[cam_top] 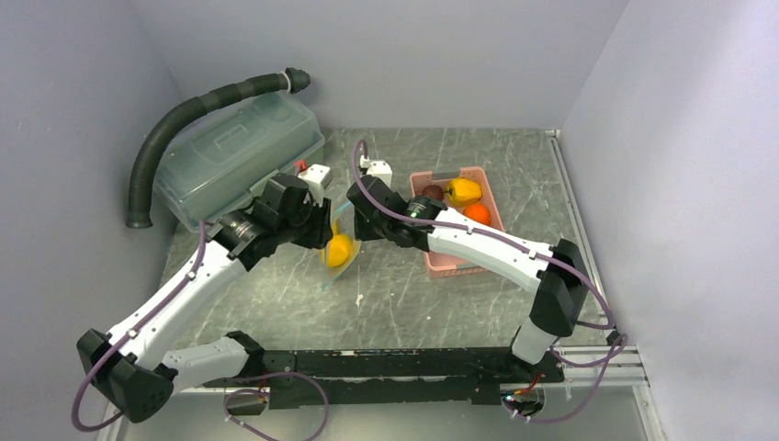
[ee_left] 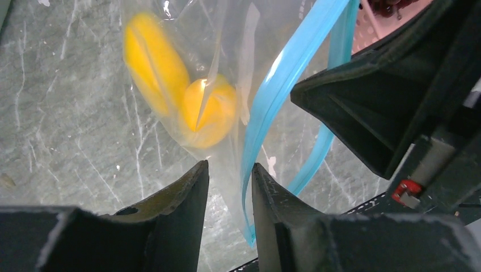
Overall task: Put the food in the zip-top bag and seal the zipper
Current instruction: Adjust the zipper food storage bag at the center of the board.
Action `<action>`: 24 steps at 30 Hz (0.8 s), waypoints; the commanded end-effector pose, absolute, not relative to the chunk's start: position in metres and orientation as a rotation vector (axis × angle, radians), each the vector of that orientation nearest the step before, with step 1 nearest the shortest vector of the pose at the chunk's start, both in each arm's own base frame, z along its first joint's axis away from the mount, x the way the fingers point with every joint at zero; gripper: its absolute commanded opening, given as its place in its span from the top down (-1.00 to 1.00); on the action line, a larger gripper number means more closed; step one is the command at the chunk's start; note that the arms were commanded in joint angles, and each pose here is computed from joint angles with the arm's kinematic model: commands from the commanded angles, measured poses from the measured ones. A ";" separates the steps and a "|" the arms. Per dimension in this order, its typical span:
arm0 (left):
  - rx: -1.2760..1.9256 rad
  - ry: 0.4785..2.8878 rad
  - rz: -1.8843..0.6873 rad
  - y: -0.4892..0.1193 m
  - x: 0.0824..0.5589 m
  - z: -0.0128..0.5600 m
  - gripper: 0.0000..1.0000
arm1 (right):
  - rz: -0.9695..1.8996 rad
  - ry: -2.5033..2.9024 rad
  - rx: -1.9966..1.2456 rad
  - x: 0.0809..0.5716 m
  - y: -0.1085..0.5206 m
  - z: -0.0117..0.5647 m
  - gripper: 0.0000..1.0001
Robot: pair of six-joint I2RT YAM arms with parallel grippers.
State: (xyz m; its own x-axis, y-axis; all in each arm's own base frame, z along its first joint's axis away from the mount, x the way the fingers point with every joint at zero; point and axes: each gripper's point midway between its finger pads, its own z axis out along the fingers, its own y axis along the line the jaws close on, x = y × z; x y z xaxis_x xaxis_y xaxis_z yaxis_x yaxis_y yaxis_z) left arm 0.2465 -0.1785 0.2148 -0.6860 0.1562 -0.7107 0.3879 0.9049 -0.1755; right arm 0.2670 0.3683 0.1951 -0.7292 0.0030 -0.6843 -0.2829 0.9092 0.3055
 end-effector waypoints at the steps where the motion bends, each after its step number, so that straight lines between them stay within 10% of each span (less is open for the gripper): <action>1: 0.258 2.234 -0.474 -0.179 0.249 0.232 0.25 | 0.598 2.309 -0.148 0.269 0.380 0.217 1.00; 24: 0.151 2.084 -0.255 -0.178 0.250 0.213 0.41 | 0.684 2.283 -0.117 0.261 0.376 0.229 1.00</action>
State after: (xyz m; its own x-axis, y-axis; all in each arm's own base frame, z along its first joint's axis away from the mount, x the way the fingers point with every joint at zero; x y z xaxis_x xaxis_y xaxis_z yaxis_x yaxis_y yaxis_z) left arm 0.2381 -0.1844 0.2048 -0.5586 0.0331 -0.8287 0.2715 0.9514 -0.1451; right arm 0.2619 0.3733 0.1982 -0.7502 0.0492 -0.6593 -0.2630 0.8928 0.3658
